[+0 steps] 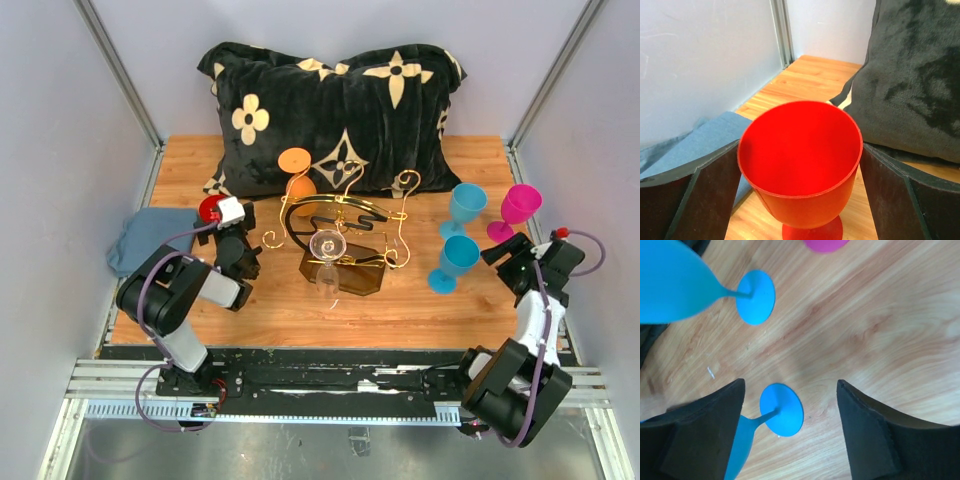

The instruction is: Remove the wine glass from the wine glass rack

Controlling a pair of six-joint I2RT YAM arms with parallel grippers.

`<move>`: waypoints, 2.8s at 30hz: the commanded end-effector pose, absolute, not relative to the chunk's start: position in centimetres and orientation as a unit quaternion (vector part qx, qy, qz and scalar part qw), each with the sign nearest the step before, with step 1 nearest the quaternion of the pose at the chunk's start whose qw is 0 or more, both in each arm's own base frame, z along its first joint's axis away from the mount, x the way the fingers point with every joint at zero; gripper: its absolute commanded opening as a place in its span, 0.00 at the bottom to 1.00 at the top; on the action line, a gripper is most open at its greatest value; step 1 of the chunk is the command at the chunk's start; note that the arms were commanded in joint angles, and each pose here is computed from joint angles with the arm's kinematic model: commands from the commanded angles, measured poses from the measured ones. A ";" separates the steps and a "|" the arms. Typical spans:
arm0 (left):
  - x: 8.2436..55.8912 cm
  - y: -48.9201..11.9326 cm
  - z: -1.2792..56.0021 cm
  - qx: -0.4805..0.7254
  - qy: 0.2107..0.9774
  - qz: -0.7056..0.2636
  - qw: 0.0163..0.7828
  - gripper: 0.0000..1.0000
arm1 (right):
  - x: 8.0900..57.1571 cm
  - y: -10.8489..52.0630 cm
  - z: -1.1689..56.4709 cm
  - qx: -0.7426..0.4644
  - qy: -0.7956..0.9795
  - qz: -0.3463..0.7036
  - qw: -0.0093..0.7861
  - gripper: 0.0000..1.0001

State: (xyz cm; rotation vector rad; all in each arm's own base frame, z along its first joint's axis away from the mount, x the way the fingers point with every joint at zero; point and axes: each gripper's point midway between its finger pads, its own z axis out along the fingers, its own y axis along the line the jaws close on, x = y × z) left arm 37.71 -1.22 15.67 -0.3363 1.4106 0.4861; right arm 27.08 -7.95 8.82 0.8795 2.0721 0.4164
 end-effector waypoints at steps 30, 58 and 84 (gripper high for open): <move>42.3 -13.4 37.1 -0.178 0.740 -0.216 0.612 0.44 | 24.9 7.3 43.0 -0.088 0.727 0.217 0.646 0.50; 47.6 -19.9 28.6 -0.169 0.810 -0.394 0.399 0.11 | 22.9 14.0 41.4 -0.273 0.746 0.162 0.585 0.61; 45.8 -13.8 30.7 -0.222 0.766 -0.355 0.488 0.45 | 23.2 13.5 41.4 -0.246 0.747 0.158 0.597 0.65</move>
